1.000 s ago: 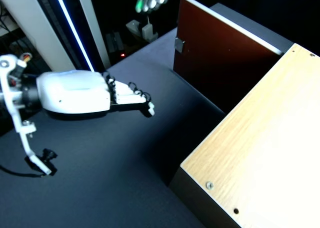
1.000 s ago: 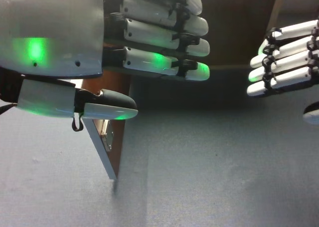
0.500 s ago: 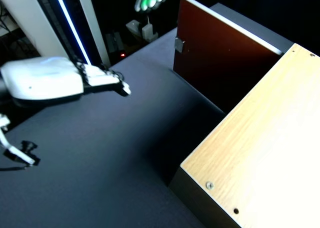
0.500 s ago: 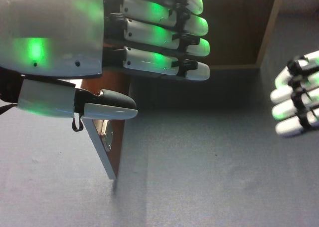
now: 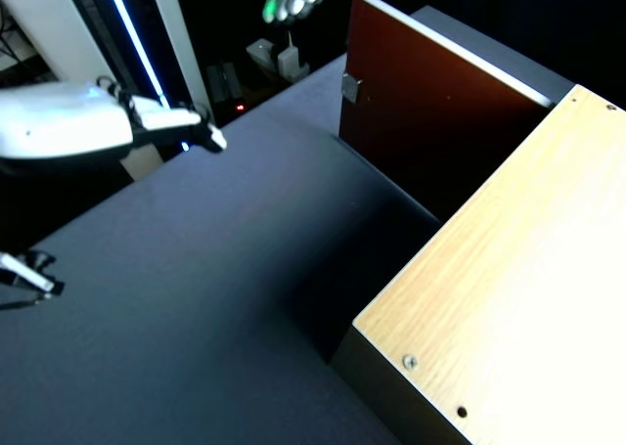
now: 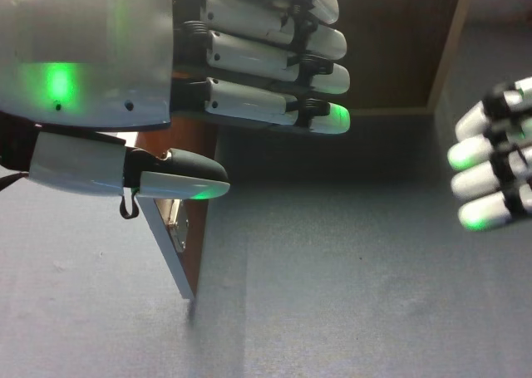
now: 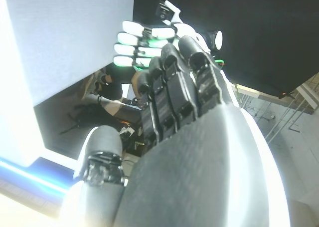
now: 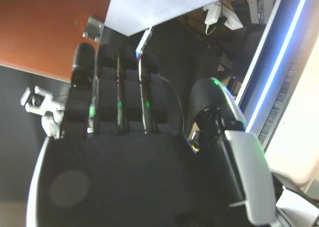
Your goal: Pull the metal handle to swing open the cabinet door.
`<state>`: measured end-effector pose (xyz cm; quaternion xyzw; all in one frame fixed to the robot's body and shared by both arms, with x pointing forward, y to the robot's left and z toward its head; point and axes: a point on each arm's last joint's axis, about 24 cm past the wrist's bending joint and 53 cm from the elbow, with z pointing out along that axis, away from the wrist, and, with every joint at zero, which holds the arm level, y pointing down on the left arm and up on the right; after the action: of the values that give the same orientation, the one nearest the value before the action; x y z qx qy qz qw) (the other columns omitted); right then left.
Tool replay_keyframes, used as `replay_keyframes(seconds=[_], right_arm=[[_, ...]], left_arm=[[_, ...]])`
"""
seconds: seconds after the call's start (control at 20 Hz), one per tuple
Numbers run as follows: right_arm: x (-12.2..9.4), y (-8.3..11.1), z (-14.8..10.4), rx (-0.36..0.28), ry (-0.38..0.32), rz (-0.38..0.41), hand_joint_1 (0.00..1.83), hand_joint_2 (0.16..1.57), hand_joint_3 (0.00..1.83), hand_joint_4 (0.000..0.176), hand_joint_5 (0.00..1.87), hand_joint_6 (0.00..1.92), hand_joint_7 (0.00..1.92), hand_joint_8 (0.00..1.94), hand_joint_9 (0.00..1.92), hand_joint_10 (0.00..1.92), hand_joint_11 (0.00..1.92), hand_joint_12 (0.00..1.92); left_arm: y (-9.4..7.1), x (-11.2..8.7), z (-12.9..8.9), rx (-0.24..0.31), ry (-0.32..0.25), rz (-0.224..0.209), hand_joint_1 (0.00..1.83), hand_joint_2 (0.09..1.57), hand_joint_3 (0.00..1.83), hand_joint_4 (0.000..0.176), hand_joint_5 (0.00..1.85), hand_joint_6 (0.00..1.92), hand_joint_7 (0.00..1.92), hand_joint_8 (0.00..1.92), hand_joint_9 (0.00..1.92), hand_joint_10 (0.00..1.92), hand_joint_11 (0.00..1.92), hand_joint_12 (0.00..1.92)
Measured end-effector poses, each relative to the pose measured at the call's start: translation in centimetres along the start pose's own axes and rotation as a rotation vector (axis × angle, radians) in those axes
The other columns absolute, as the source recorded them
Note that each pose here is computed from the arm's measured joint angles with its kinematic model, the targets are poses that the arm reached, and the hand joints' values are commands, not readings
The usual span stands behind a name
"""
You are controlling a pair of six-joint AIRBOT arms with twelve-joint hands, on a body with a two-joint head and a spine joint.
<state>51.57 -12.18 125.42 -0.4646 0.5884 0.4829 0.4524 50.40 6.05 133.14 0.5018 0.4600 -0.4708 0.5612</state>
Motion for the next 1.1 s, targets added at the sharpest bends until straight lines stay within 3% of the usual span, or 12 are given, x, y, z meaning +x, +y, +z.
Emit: replay_keyframes(seconds=[0.5,0.7,0.8,1.0,1.1], right_arm=[[-1.5,1.9,2.0,-0.013,-0.036,-0.022,0.00,1.57,0.07,0.000,0.32,0.00,0.32,0.00,0.28,0.00,0.00,0.76],[-0.6,3.1,2.6,-0.034,0.001,-0.040,0.00,1.57,0.07,0.000,0.33,0.00,0.32,0.00,0.28,0.00,0.00,0.76],[-1.1,3.4,3.0,-0.038,-0.003,-0.066,0.00,1.57,0.06,0.000,0.33,0.00,0.33,0.00,0.29,0.00,0.00,0.77],[-4.5,4.6,3.4,-0.077,-0.070,-0.138,0.00,1.57,0.04,0.000,0.31,0.00,0.31,0.00,0.27,0.00,0.00,0.75],[-3.9,4.2,3.2,-0.063,-0.025,-0.199,0.00,1.55,0.01,0.000,0.32,0.00,0.32,0.00,0.28,0.00,0.00,0.77]], left_arm=[[0.0,0.0,0.0,-0.001,0.001,0.001,0.00,1.57,0.02,0.000,0.39,0.01,0.41,0.01,0.38,0.01,0.07,0.72],[0.0,0.0,0.0,0.000,0.000,0.001,0.00,1.57,0.02,0.000,0.40,0.01,0.41,0.01,0.38,0.01,0.07,0.72],[0.0,0.0,0.0,0.000,0.000,0.000,0.00,1.57,0.02,0.000,0.41,0.01,0.42,0.01,0.39,0.01,0.08,0.72],[0.0,0.0,0.0,0.001,-0.001,0.000,0.00,1.57,0.02,0.000,0.39,0.00,0.40,0.00,0.38,0.00,0.07,0.72],[0.0,0.0,0.0,-0.001,0.001,0.001,0.00,1.56,0.01,0.000,0.39,0.00,0.40,0.00,0.38,0.00,0.07,0.72]])
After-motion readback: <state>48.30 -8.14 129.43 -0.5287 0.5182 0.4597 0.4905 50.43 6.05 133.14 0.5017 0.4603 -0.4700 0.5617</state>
